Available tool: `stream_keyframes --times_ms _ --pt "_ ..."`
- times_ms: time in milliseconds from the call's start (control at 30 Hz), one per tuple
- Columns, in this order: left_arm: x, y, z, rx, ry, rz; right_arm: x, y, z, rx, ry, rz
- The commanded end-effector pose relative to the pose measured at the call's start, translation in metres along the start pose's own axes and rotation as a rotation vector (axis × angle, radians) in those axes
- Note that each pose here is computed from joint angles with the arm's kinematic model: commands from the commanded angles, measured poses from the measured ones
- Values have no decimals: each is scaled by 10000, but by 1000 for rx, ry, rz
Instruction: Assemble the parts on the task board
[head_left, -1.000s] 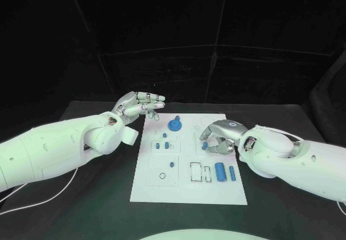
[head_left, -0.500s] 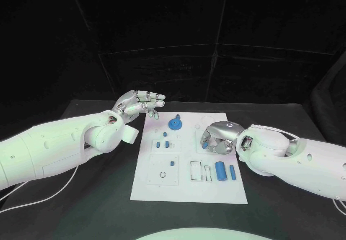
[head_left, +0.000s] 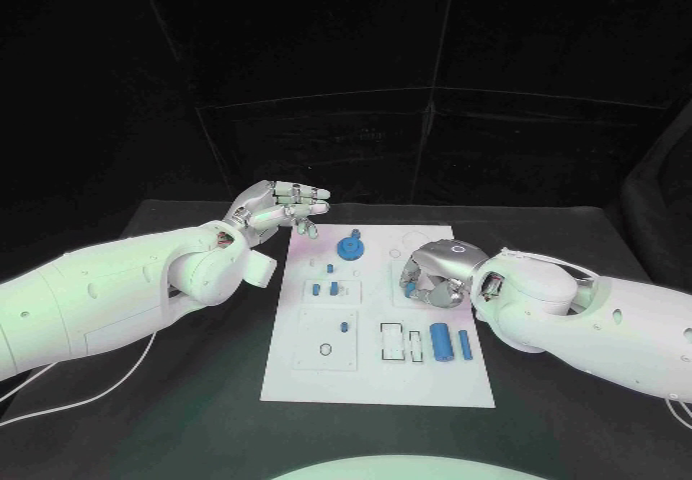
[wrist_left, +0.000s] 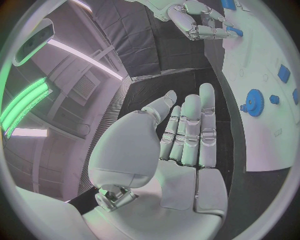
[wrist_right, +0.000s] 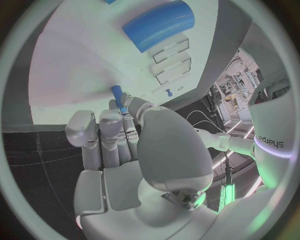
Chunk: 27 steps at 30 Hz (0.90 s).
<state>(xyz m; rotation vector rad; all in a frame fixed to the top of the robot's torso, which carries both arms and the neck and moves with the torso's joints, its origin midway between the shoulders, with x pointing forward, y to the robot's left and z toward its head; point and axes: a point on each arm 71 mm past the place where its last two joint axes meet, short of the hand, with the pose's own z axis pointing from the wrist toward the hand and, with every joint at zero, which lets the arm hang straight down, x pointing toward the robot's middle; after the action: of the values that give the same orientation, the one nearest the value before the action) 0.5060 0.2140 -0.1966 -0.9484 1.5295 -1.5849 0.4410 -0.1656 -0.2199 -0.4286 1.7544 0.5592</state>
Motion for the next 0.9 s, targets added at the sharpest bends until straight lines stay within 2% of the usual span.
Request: stream_keyframes --times_ms 33,267,533,667,900 --pt "5 -14 1 7 8 -8 -68 6 -36 -1 -77 -14" --pt "-17 -14 -7 7 3 -6 -130 53 -166 -19 -126 10" --pt "-23 -12 -6 7 2 -5 -234 383 -284 -137 -191 91" --pt "-20 -11 -3 7 3 -5 -244 506 -263 -176 -190 115" --pt "-5 -8 3 9 8 -8 -157 844 -73 -284 -139 164"
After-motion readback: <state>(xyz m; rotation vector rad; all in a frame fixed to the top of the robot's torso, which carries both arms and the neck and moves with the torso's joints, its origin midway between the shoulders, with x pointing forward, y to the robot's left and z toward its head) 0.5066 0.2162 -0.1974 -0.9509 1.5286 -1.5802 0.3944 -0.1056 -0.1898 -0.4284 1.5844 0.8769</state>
